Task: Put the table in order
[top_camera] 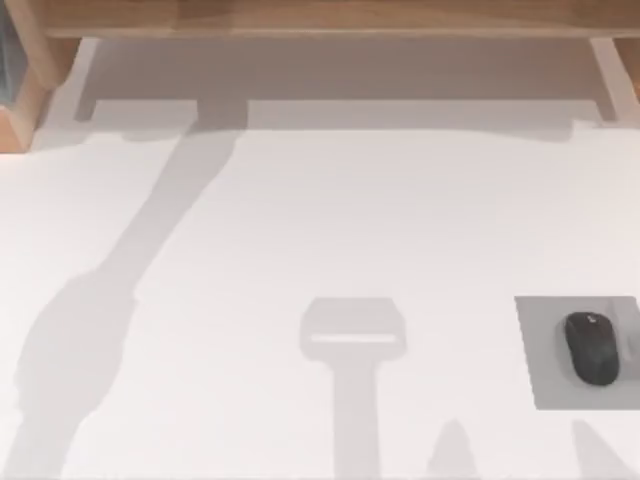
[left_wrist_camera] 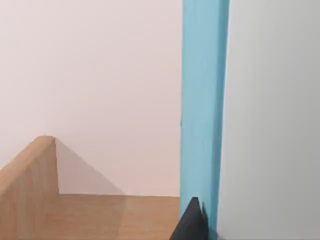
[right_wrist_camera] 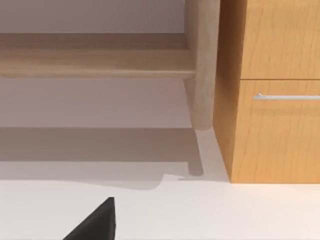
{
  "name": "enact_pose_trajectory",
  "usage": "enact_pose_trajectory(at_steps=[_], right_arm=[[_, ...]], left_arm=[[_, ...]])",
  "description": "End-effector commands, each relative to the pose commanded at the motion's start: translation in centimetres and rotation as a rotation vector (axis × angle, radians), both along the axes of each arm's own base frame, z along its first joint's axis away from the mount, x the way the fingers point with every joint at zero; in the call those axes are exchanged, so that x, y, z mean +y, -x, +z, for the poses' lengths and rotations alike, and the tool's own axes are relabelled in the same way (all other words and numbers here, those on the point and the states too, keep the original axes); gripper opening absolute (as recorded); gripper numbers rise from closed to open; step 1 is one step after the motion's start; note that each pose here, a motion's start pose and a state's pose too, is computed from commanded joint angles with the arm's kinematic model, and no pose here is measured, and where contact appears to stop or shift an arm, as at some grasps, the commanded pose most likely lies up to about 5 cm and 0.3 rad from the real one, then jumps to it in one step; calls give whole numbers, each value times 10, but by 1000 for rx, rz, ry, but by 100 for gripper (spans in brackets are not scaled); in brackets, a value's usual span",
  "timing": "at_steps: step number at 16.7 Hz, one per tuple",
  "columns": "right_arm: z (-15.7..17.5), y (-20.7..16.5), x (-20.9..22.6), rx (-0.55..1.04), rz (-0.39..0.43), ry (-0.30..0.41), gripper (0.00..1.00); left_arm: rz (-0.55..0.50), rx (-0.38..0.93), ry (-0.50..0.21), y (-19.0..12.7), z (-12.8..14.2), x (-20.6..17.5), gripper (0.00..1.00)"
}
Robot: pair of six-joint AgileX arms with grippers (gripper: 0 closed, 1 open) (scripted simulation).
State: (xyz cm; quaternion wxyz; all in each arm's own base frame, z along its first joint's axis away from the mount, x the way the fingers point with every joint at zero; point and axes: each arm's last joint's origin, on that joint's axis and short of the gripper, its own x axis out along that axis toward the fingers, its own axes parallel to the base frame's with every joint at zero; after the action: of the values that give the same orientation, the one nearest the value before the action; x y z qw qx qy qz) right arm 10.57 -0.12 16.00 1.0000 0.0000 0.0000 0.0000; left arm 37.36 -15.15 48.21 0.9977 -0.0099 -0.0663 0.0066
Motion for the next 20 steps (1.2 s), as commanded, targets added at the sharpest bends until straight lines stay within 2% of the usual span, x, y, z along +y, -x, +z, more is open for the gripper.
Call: enact_pose_trajectory(at_steps=[2, 5, 7, 9, 12, 15, 17, 20], right_arm=[[0, 0, 0, 0, 0, 0, 100], [0, 0, 0, 0, 0, 0, 100], [0, 0, 0, 0, 0, 0, 100], [0, 0, 0, 0, 0, 0, 100], [0, 0, 0, 0, 0, 0, 100], [0, 0, 0, 0, 0, 0, 100], [0, 0, 0, 0, 0, 0, 100], [0, 0, 0, 0, 0, 0, 100]], left_arm=[[50, -95, -20, 16, 24, 32, 0], [185, -207, -129, 40, 46, 91, 0], [305, -229, -257, 51, 48, 131, 0], [429, -192, -418, 56, 36, 169, 0], [576, -5, -696, 52, -9, 228, 0], [630, 283, -959, 50, -79, 290, 0], [601, 482, -1101, 58, -130, 326, 0], [475, 713, -1256, 76, -204, 363, 0]])
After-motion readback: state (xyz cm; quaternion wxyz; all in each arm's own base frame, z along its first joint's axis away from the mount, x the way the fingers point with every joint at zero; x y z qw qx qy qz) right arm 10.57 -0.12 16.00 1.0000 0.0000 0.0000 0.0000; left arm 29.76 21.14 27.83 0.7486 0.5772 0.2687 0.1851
